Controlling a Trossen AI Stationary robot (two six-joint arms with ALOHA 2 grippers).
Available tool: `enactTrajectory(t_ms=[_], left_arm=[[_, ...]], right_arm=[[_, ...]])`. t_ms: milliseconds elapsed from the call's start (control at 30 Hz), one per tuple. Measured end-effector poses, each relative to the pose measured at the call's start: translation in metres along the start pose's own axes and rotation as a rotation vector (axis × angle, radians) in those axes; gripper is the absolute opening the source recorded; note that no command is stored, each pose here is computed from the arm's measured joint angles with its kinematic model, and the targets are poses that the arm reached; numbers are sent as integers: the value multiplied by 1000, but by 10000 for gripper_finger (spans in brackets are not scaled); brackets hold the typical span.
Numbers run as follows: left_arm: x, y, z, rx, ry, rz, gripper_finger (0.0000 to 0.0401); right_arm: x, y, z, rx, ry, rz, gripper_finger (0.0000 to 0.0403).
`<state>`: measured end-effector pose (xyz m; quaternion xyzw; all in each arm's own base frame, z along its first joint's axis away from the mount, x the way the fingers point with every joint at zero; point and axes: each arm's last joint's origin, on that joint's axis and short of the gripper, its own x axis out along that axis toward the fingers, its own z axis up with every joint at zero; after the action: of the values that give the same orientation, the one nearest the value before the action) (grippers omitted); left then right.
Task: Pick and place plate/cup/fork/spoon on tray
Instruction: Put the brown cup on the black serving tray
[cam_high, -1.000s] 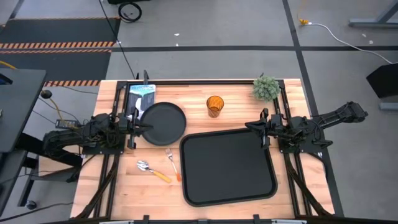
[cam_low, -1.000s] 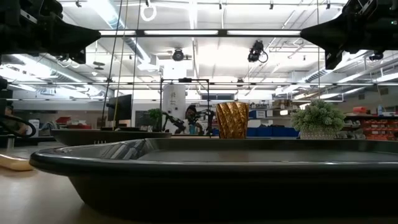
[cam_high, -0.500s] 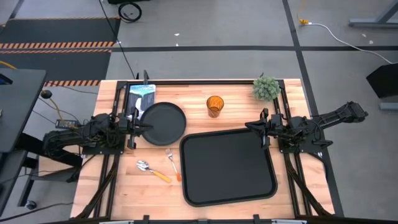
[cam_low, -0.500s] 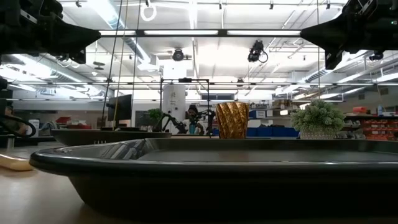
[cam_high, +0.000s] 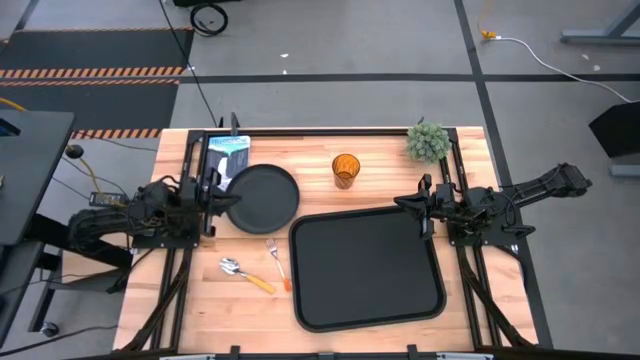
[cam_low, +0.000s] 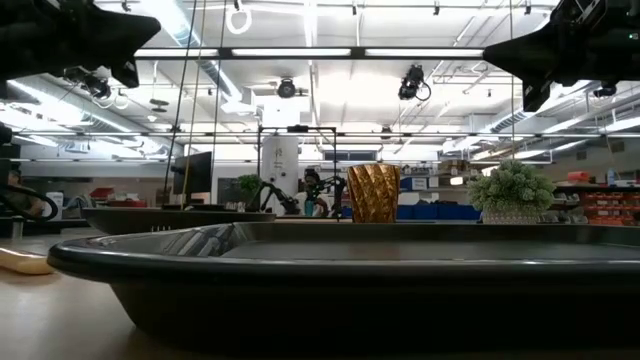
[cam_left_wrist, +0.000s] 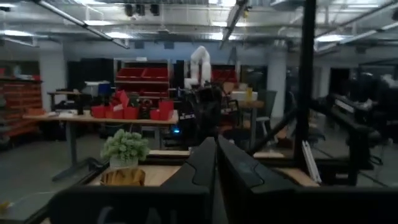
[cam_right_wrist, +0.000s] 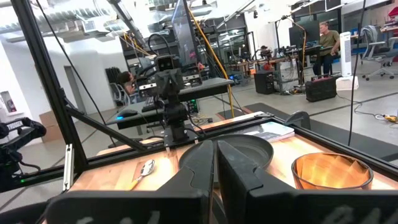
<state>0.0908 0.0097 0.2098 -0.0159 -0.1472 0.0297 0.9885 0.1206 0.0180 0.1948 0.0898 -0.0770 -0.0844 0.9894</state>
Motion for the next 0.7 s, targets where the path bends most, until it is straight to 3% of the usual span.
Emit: enactTrajectory(t_ms=[300, 533, 700], left_arm=[[27, 6, -12, -193, 49, 140, 25], [50, 10, -28, -239, 86, 216, 25], [86, 13, -27, -232, 158, 249, 25]], right_arm=[[0, 0, 0, 0, 0, 0, 27], [0, 0, 0, 0, 0, 0, 27], [0, 0, 0, 0, 0, 0, 27]])
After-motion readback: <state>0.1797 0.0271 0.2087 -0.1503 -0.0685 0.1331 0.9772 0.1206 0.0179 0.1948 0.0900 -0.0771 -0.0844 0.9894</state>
